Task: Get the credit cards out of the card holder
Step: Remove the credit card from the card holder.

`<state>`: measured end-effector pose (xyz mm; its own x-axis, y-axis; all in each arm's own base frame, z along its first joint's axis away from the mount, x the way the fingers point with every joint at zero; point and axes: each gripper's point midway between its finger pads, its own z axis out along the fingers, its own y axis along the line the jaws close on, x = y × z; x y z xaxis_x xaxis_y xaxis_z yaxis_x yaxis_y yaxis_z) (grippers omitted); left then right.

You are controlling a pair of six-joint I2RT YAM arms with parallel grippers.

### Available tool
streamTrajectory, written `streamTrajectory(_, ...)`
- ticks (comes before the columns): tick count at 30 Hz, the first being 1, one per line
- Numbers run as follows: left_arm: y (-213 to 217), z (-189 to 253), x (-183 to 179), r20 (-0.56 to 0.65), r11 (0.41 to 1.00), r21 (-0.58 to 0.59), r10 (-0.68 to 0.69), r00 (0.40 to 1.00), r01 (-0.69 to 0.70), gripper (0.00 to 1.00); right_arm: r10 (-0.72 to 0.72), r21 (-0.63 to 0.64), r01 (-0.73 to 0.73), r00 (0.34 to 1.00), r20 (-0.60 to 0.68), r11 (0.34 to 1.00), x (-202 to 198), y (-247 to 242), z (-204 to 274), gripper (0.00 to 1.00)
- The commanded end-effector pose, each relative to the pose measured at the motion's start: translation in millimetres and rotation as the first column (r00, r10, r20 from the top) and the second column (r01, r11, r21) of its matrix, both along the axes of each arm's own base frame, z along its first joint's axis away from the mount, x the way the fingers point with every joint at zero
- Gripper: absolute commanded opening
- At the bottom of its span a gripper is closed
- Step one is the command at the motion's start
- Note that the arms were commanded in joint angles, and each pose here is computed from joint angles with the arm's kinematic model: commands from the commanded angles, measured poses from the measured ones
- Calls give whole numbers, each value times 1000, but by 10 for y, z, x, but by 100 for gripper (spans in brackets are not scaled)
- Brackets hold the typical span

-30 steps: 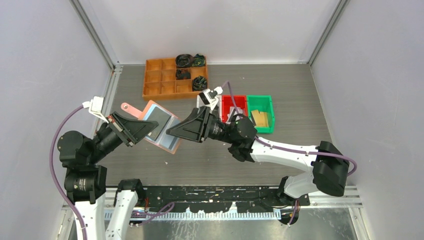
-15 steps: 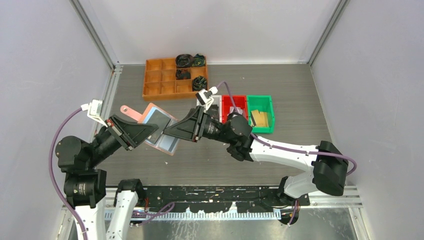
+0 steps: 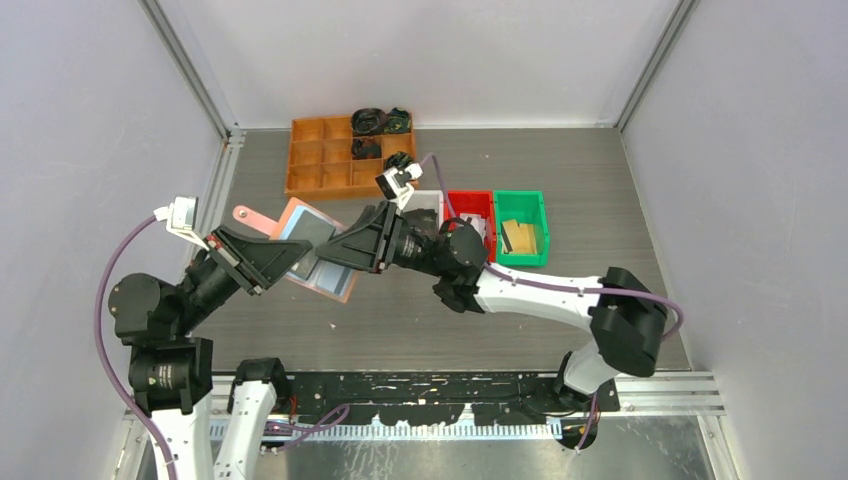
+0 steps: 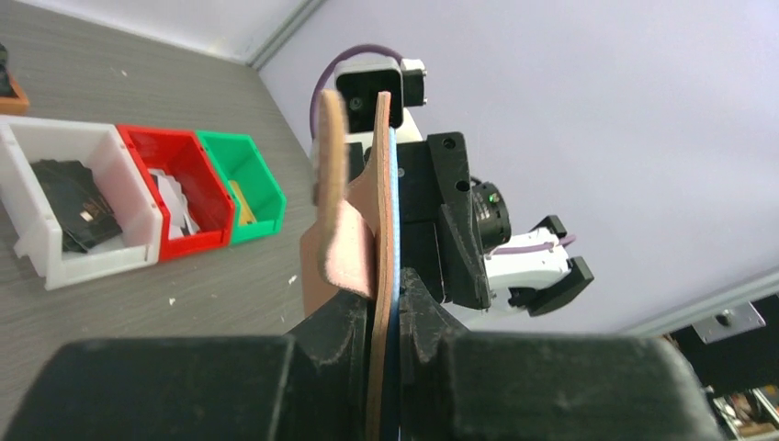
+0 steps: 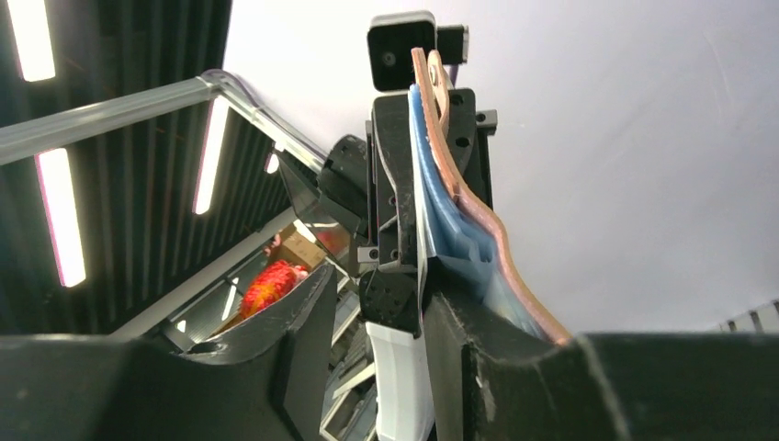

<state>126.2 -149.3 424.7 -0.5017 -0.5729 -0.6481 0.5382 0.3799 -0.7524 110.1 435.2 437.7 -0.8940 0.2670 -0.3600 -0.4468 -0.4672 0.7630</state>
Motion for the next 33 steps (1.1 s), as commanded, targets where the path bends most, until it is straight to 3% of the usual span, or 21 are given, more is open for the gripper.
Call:
streamTrajectory(1,-41,93,-79,33,999,-12,-41,999,41,11,28,247,-38,999,45,968,-72,-202,548,43)
streamTrajectory(6,-40,92,-83,33,999,-16,-39,999,40,14,16,262,-28,999,48,965,-85,-216,538,41)
streamTrajectory(12,-30,6,-31,-2,999,-32,-31,1000,31,24,19,300,-42,997,77,953,-201,-182,603,45)
streamTrajectory(20,-16,13,-23,-13,999,-35,-15,1000,15,25,-7,281,-1,1000,28,960,-138,-180,441,20)
streamTrajectory(28,-9,111,-33,7,999,-38,-7,1000,7,27,-1,283,0,1000,1,959,-162,-285,425,18)
streamTrajectory(33,36,144,9,7,998,-39,40,999,-40,23,-17,290,12,1000,12,957,-208,-401,444,18)
